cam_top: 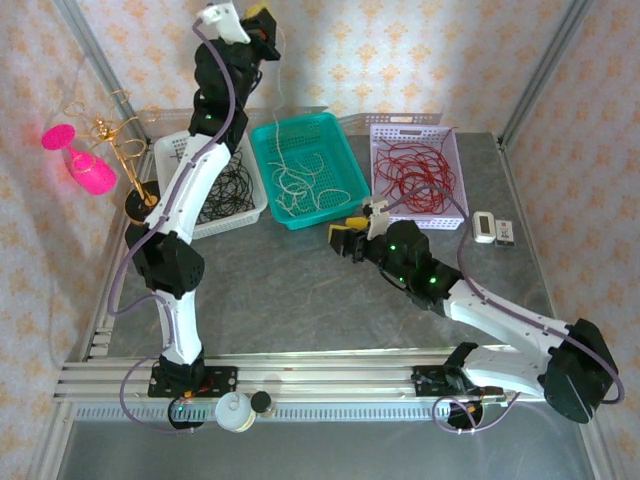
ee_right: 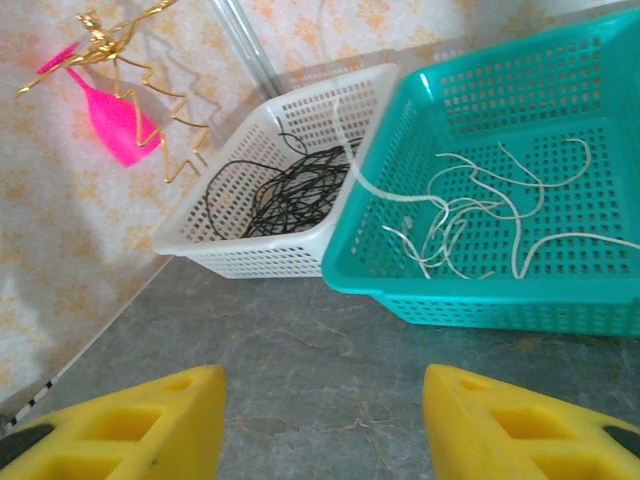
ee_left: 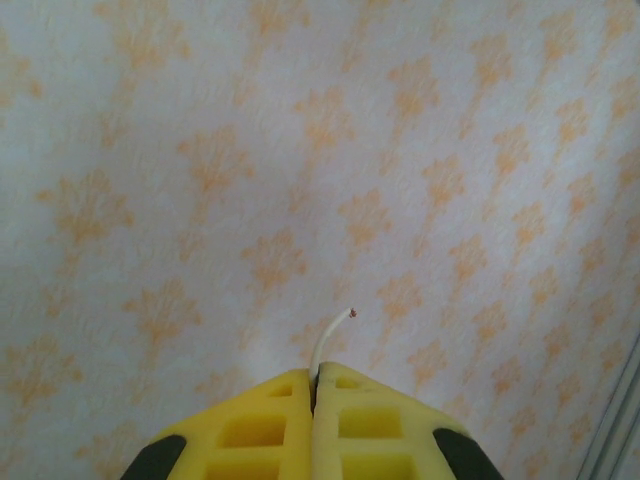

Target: Untangle the cables

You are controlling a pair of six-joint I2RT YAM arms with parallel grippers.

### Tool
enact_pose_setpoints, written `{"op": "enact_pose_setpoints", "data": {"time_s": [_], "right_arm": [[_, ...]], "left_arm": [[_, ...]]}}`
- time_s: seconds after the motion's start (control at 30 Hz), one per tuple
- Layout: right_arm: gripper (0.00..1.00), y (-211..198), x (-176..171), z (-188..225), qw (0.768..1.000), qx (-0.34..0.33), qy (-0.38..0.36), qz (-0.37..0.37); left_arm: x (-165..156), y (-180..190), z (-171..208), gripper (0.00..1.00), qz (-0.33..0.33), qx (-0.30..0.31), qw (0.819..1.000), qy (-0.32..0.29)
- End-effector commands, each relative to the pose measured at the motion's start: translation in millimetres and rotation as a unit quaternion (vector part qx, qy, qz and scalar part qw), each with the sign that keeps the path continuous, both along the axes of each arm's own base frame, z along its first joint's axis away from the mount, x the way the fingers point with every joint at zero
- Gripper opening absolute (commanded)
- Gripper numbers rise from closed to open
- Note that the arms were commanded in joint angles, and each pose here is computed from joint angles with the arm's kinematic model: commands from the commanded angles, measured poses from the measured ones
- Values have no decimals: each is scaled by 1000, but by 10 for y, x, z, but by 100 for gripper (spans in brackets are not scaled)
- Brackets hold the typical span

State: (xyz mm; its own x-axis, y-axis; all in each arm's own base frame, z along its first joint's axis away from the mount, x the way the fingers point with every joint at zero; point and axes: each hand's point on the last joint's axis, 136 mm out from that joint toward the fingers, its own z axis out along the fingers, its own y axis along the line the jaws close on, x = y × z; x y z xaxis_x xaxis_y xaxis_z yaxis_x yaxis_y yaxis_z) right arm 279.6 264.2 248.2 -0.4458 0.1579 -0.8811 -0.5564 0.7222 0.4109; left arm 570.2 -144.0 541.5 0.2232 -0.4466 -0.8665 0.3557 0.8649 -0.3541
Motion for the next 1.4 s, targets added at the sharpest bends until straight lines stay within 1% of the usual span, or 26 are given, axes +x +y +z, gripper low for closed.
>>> {"op": "enact_pose_setpoints", "data": {"time_s": [0.0, 0.1, 0.2, 0.3, 0.4, 0.43, 0.5, 0.53, 0.57, 0.6, 0.67, 0.7, 0.73, 0.8, 0.83, 0.9, 0.93, 0.97, 1.03, 1.1, 1.13, 1.17, 1.27, 1.3, 1.37], "right_arm": [[55, -363, 157, -136, 997, -8, 23, -79], [55, -869, 346, -327, 982, -49, 27, -178], [55, -1415, 454, -402, 958, -76, 22, -276], [56, -1900, 484, -483, 930, -78, 19, -358], [55, -2280, 473, -683, 905, -75, 28, -418], [56, -2377, 467, -747, 898, -78, 29, -433], [57, -2613, 433, -875, 877, -89, 29, -471], [57, -2690, 417, -922, 871, -96, 25, -481], [59, -2779, 402, -931, 863, -95, 13, -496], [60, -2861, 397, -930, 857, -92, 17, -507], [61, -2918, 411, -879, 857, -94, -10, -506], [62, -2941, 411, -851, 856, -100, -26, -506], [64, -2968, 399, -841, 854, -111, -41, -507], [71, -3085, 332, -918, 840, -132, -59, -522], [72, -3127, 323, -971, 839, -131, -56, -524], [72, -3165, 331, -1069, 848, -108, -50, -516], [72, -3159, 335, -1073, 853, -98, -60, -509], [73, -3153, 369, -1061, 856, -99, -62, -503], [73, -3125, 429, -1018, 862, -104, -79, -491], [73, -3035, 502, -983, 876, -102, -95, -461], [73, -2984, 542, -943, 883, -99, -107, -446], [74, -2931, 584, -960, 891, -98, -112, -428], [74, -2838, 712, -945, 905, -86, -123, -399], [72, -2818, 751, -979, 911, -80, -122, -386], [71, -2782, 750, -1107, 916, -74, -128, -373]], "left_arm": [[129, -203, -630, 0, -10, 9, 998, 65], [224, -349, -1344, 0, -4, 21, 991, 135], [305, -432, -2016, 0, -2, 23, 980, 197], [382, -474, -2589, 0, 4, 27, 967, 254], [470, -492, -3024, 1, 15, 39, 951, 307], [490, -478, -3130, 9, 21, 43, 945, 325], [481, -438, -3310, 40, 37, 49, 932, 356], [453, -404, -3372, 50, 46, 53, 928, 367], [412, -369, -3398, 57, 56, 57, 925, 372], [363, -324, -3413, 64, 71, 61, 922, 375], [274, -234, -3415, 76, 103, 73, 915, 383], [236, -206, -3408, 79, 110, 80, 912, 387], [199, -196, -3379, 84, 112, 85, 911, 388], [101, -160, -3254, 99, 123, 97, 910, 384], [55, -147, -3165, 99, 127, 103, 911, 378], [-99, -149, -2969, 99, 127, 117, 916, 362], [-188, -148, -2871, 97, 124, 120, 920, 353], [-313, -171, -2742, 95, 114, 123, 925, 340], [-576, -190, -2646, 94, 95, 131, 931, 326], [-840, -124, -2675, 93, 85, 137, 934, 319], [-976, -36, -2726, 93, 93, 140, 933, 318], [-1119, 81, -2778, 93, 108, 144, 931, 318], [-1499, 434, -2939, 93, 158, 155, 923, 316], [-1608, 536, -3001, 93, 174, 155, 919, 317], [-1817, 740, -3124, 93, 204, 153, 913, 318]]}}
